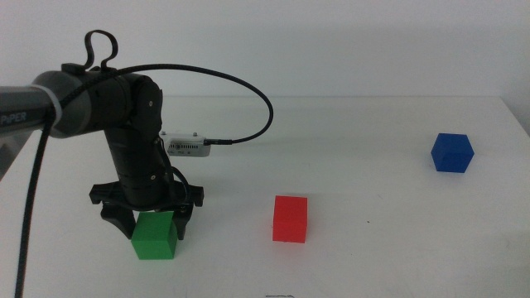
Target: Stack red cubes first, then green, then blue cubes in a specific spot.
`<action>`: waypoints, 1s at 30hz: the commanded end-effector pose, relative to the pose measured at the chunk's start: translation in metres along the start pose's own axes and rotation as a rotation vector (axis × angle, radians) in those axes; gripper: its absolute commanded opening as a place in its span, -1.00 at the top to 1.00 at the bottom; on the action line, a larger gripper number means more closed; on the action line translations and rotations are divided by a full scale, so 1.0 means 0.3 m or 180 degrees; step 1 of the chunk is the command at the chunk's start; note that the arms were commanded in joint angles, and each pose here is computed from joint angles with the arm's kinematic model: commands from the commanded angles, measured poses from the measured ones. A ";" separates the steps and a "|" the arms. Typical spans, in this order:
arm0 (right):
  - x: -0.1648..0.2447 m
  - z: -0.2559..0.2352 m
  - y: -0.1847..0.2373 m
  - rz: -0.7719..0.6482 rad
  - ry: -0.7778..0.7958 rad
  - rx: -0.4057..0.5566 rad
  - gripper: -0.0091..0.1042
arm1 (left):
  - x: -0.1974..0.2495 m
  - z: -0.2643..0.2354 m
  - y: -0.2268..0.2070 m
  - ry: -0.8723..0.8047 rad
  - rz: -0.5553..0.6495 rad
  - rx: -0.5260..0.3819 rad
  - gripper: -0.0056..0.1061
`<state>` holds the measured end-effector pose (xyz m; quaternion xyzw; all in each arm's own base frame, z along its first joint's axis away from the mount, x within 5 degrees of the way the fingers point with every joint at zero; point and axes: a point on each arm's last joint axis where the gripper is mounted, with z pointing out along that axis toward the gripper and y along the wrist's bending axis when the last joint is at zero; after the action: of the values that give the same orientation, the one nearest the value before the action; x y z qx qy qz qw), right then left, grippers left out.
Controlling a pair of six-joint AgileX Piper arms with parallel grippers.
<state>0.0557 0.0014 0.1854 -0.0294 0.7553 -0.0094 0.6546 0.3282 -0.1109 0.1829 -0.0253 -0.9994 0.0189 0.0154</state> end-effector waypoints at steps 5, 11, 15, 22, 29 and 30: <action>-0.036 -0.008 -0.002 -0.0081 -0.0320 0.0022 -0.62 | 0.007 -0.066 -0.010 -0.0146 -0.0002 0.0075 -0.09; -0.036 -0.008 -0.002 -0.0081 -0.0320 0.0022 -0.62 | 0.030 -0.116 -0.007 -0.0166 0.0000 0.0084 0.93; -0.036 -0.008 -0.002 -0.0081 -0.0320 0.0022 -0.62 | 0.056 -0.191 -0.010 -0.0355 -0.0227 0.0227 0.93; -0.036 -0.008 -0.002 -0.0081 -0.0320 0.0022 -0.62 | 0.073 -0.303 -0.101 -0.0424 -0.0177 0.0293 0.93; -0.036 -0.008 -0.002 -0.0081 -0.0320 0.0022 -0.62 | 0.068 -0.417 -0.258 -0.0674 -0.0046 0.0116 0.93; -0.036 -0.008 -0.002 -0.0081 -0.0320 0.0022 -0.62 | 0.070 -0.427 -0.288 -0.0704 -0.0012 0.0172 0.93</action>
<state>0.0557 0.0014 0.1854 -0.0294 0.7553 -0.0094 0.6546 0.3192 -0.1883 0.2874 -0.0249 -0.9942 0.0466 -0.0940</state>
